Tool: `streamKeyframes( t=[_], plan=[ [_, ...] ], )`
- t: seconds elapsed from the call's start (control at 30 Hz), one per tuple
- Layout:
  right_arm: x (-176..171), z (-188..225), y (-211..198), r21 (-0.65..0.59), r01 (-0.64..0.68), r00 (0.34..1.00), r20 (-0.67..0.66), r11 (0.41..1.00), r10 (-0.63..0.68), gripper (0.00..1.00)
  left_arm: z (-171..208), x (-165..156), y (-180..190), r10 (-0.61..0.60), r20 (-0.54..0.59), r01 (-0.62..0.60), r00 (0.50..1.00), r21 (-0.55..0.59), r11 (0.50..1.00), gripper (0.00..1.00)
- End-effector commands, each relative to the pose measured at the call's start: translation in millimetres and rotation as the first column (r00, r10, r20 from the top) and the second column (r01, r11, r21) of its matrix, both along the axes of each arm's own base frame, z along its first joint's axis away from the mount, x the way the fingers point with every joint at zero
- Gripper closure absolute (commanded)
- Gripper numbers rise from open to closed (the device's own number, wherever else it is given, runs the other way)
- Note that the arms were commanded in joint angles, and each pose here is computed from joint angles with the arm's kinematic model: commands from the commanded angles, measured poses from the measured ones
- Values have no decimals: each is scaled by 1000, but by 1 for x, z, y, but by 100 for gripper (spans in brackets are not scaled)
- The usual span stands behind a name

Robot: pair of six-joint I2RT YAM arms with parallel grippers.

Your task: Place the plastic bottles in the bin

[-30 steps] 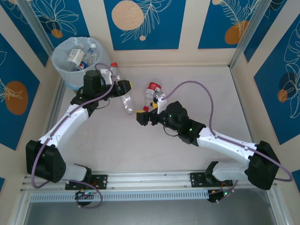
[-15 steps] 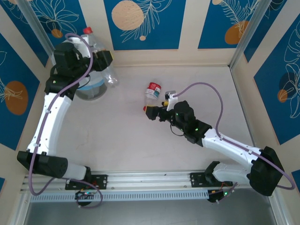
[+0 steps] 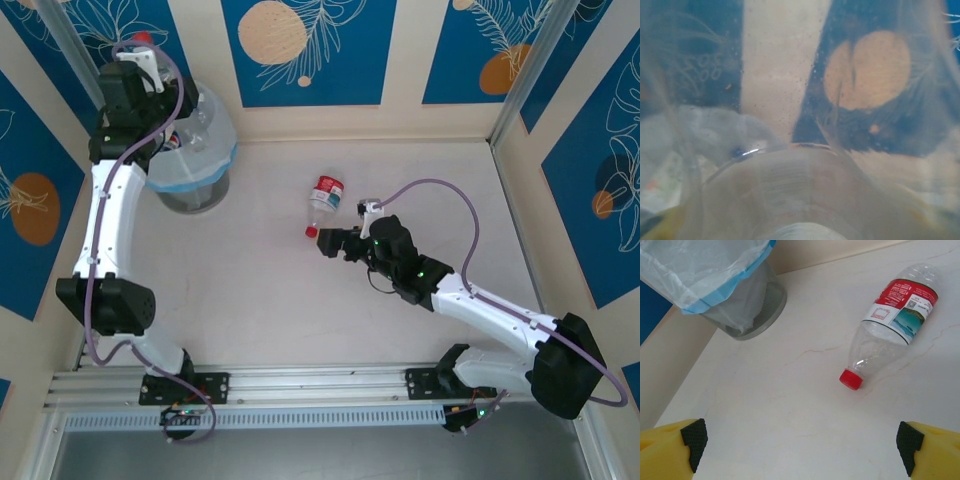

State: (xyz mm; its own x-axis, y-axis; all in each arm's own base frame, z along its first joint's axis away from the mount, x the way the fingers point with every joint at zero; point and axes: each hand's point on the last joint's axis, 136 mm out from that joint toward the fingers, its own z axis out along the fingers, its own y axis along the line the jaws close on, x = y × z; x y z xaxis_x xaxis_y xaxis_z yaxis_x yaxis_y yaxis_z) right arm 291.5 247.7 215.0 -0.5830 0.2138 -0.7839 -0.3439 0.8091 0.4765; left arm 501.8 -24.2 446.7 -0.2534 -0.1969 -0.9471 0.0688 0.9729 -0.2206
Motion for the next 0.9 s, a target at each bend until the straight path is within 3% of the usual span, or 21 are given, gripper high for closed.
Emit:
streamKeyframes(
  t=[0.0, 0.13, 0.4, 0.87],
  plan=[
    [1, 3, -11, 25, 54, 999, -7, 998, -53, 0, 42, 4, 23, 83, 149, -100, 985, 109, 989, 44],
    [1, 4, -12, 27, 55, 998, -9, 998, -55, 0, 41, 19, 32, 105, 175, -140, 979, 200, 970, 44],
    [-1, 2, -15, 37, 66, 998, -27, 997, -65, 0, 8, 56, 44, 122, 111, -157, 986, 398, 904, 44],
    [-5, -4, -24, 39, 96, 995, -45, 995, -95, 0, -39, 81, 46, 102, -21, -78, 995, 496, 865, 40]
  ],
)
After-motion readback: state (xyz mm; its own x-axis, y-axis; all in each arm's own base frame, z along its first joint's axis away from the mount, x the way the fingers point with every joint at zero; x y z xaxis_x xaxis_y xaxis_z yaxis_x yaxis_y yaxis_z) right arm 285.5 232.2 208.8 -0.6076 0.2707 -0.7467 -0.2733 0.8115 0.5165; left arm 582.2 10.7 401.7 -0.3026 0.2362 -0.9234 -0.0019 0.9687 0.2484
